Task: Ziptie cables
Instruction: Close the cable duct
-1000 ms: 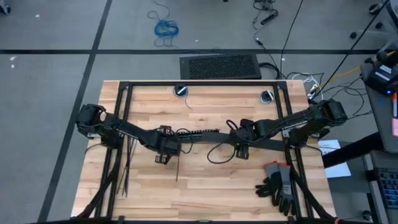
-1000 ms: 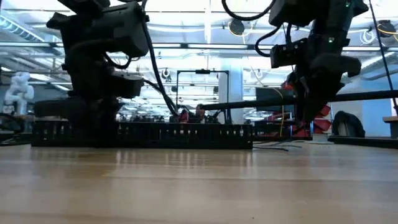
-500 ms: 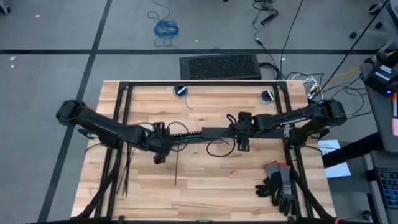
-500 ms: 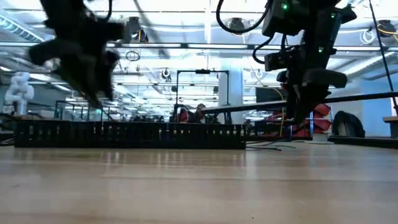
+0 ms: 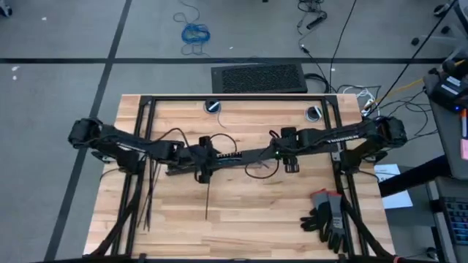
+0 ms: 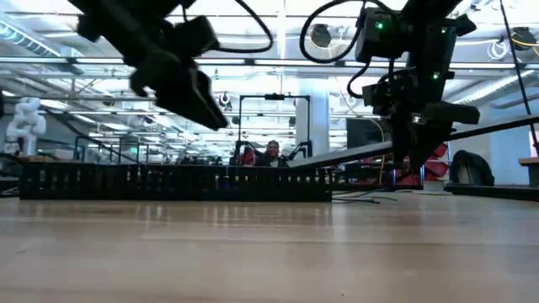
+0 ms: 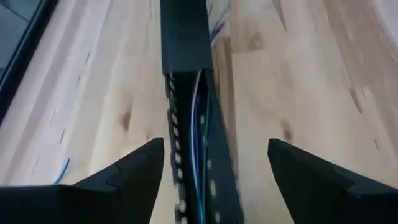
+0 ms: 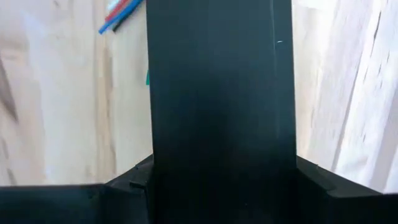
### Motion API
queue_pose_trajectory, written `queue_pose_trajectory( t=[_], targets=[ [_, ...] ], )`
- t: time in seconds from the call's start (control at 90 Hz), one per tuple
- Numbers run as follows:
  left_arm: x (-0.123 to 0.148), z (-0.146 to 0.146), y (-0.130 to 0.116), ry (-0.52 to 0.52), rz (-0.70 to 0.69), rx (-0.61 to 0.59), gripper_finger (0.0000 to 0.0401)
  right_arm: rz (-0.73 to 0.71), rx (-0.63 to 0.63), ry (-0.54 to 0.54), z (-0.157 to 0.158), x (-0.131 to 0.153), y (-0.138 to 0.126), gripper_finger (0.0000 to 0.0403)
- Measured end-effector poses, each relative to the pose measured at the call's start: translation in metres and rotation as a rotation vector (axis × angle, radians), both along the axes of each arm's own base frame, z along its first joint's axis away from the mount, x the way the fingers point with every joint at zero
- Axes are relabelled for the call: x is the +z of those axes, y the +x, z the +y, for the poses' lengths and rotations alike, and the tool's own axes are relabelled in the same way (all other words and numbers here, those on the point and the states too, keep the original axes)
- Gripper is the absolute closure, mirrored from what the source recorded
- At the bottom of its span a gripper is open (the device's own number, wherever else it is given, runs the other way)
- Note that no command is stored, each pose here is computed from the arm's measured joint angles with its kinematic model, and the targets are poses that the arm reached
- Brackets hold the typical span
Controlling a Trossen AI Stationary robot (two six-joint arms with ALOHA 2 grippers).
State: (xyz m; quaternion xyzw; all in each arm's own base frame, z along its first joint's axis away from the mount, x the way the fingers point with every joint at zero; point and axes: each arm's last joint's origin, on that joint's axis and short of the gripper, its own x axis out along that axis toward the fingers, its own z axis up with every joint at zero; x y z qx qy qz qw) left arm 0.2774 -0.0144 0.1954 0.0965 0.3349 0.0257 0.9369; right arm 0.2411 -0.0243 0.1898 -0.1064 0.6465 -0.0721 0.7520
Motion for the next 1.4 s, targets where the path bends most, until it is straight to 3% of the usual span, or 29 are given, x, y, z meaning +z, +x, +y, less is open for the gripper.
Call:
queue_pose_trajectory(
  t=[0.267,0.478,0.689,0.933,1.156,1.322,1.4],
  targets=[
    [-0.027,0.02,0.025,-0.067,-0.049,0.049,0.0108,-0.113,0.009,0.03,0.004,0.025,-0.012,0.0195],
    [-0.035,0.031,0.044,-0.108,-0.163,0.066,0.0107,-0.104,-0.038,0.021,0.006,0.043,-0.035,0.0195],
    [-0.045,0.038,0.067,-0.145,-0.114,0.046,0.0107,-0.088,-0.087,0.048,0.009,0.048,-0.047,0.0195],
    [-0.051,0.053,0.081,-0.237,-0.098,0.146,0.0107,-0.085,-0.066,0.047,0.009,0.048,-0.047,0.0195],
    [-0.082,0.051,0.085,-0.283,-0.015,0.175,0.0107,-0.087,-0.037,0.034,0.009,0.048,-0.047,0.0195],
    [-0.083,0.051,0.085,-0.309,-0.015,0.206,0.0109,-0.115,0.01,0.023,0.008,0.046,-0.043,0.0195],
    [-0.085,0.048,0.084,-0.306,0.017,0.164,0.0118,-0.17,0.04,0.015,0.008,0.038,-0.039,0.0195]
  ],
)
